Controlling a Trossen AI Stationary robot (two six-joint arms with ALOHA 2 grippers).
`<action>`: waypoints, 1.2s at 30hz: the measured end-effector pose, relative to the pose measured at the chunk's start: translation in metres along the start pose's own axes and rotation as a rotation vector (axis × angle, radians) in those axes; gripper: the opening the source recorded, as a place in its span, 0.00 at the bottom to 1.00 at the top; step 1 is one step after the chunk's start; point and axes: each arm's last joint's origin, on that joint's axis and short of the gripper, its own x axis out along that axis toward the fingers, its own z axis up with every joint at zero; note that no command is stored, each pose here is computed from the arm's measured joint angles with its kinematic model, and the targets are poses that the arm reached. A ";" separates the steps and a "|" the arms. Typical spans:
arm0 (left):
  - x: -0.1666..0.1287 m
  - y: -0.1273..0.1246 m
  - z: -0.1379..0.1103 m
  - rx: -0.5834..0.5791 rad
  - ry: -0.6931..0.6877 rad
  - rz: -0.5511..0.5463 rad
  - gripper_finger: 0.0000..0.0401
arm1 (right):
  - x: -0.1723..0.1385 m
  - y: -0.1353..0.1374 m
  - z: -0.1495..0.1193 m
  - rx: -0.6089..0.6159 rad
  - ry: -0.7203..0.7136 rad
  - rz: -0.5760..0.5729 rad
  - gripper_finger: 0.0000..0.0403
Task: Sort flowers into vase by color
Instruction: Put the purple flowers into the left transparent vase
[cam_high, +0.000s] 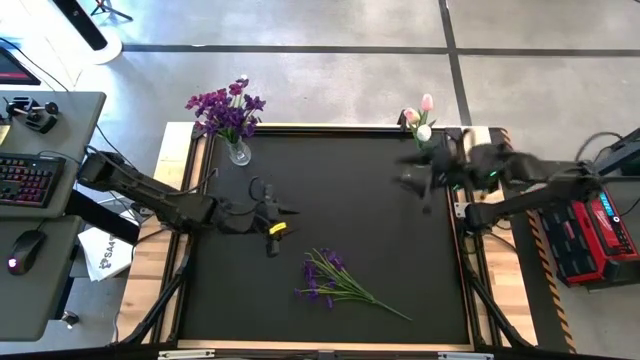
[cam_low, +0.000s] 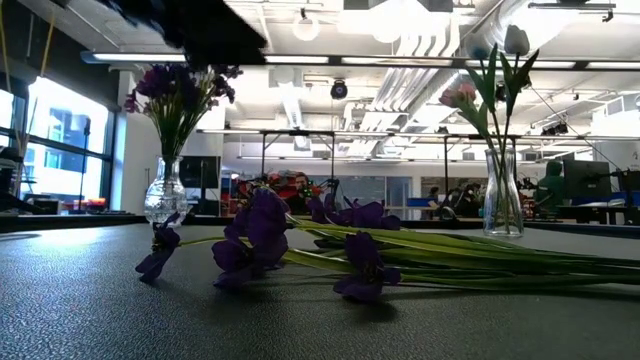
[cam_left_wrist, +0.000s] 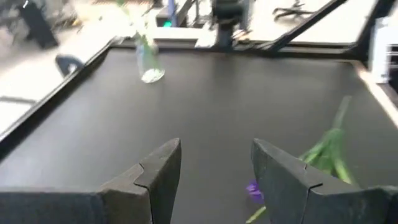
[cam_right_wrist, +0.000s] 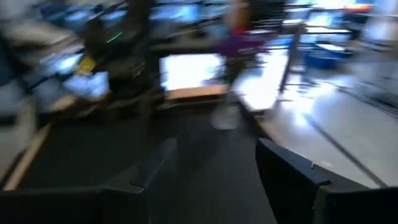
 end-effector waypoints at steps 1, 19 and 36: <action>-0.005 -0.003 0.002 0.010 -0.013 -0.017 0.46 | 0.007 0.009 -0.001 -0.023 0.017 0.052 0.49; -0.062 -0.040 0.005 0.044 -0.100 -0.060 0.46 | 0.098 0.158 -0.123 -0.093 0.820 0.448 0.48; -0.053 -0.023 0.007 0.207 -0.087 0.174 0.46 | 0.118 0.232 -0.194 -0.035 0.856 0.381 0.58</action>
